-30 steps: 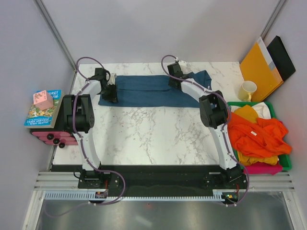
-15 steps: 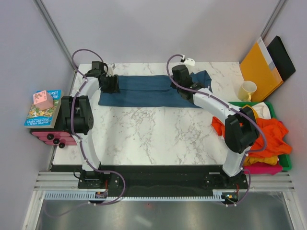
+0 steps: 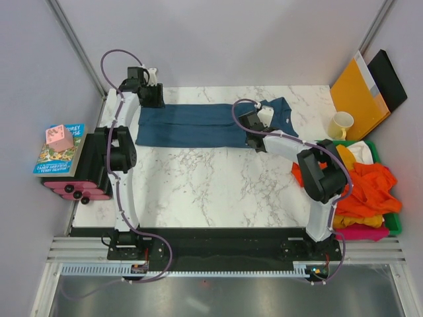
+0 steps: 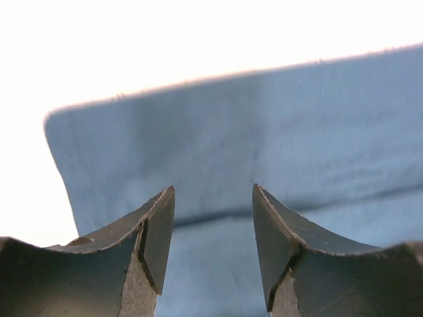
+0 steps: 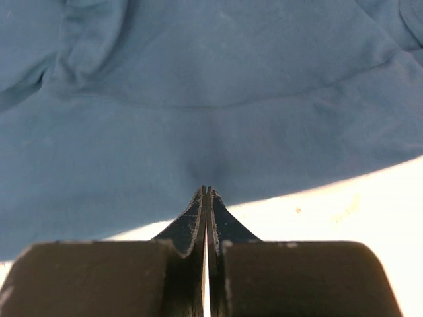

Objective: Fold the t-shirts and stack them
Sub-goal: Fold the tshirt

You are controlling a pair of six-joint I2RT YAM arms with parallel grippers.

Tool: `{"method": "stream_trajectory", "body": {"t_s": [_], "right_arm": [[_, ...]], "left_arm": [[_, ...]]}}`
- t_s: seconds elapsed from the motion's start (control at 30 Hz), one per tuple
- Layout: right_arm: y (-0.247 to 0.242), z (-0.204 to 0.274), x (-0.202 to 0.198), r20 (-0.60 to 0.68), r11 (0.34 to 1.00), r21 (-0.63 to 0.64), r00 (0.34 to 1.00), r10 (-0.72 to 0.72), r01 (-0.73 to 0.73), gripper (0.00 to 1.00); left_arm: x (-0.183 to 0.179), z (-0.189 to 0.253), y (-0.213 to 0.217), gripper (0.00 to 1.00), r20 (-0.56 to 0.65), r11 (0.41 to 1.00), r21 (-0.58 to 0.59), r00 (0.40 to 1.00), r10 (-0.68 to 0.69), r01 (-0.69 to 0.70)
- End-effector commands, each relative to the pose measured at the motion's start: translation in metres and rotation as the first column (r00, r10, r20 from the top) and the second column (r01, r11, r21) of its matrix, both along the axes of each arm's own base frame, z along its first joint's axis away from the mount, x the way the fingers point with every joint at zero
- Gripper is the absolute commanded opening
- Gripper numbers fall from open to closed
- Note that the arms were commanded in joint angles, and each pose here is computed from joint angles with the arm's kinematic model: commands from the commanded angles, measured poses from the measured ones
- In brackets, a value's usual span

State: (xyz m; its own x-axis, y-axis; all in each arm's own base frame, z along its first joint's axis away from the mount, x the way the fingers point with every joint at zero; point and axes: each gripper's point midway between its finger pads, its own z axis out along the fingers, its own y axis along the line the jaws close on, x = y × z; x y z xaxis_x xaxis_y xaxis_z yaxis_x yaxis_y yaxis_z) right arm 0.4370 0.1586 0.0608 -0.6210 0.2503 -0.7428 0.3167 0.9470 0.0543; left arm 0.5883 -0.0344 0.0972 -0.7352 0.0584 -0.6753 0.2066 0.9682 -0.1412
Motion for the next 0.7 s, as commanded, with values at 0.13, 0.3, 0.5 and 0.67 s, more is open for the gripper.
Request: {"method": "stream_trajectory", "body": {"t_s": [0.13, 0.3, 0.5, 0.67], "right_arm": [[0.011, -0.015, 0.037, 0.008, 0.994, 0.074, 0.996, -0.085, 0.084, 0.0], [0.011, -0.022, 0.039, -0.014, 0.994, 0.065, 0.996, -0.085, 0.086, 0.0], [0.008, -0.032, 0.031, -0.056, 0.995, 0.045, 0.995, -0.083, 0.086, 0.0], [-0.003, -0.031, 0.012, -0.076, 0.992, 0.052, 0.991, -0.113, 0.117, 0.0]], "left_arm": [[0.021, -0.018, -0.002, 0.58, -0.012, 0.996, 0.09, 1.0, -0.023, 0.024], [0.008, -0.049, 0.003, 0.57, -0.099, 0.99, 0.13, 0.994, -0.038, 0.051], [-0.009, -0.066, 0.012, 0.52, -0.172, 0.981, 0.181, 0.984, -0.042, 0.073], [-0.046, -0.083, 0.02, 0.26, -0.281, 0.967, 0.222, 0.958, -0.062, 0.128]]}}
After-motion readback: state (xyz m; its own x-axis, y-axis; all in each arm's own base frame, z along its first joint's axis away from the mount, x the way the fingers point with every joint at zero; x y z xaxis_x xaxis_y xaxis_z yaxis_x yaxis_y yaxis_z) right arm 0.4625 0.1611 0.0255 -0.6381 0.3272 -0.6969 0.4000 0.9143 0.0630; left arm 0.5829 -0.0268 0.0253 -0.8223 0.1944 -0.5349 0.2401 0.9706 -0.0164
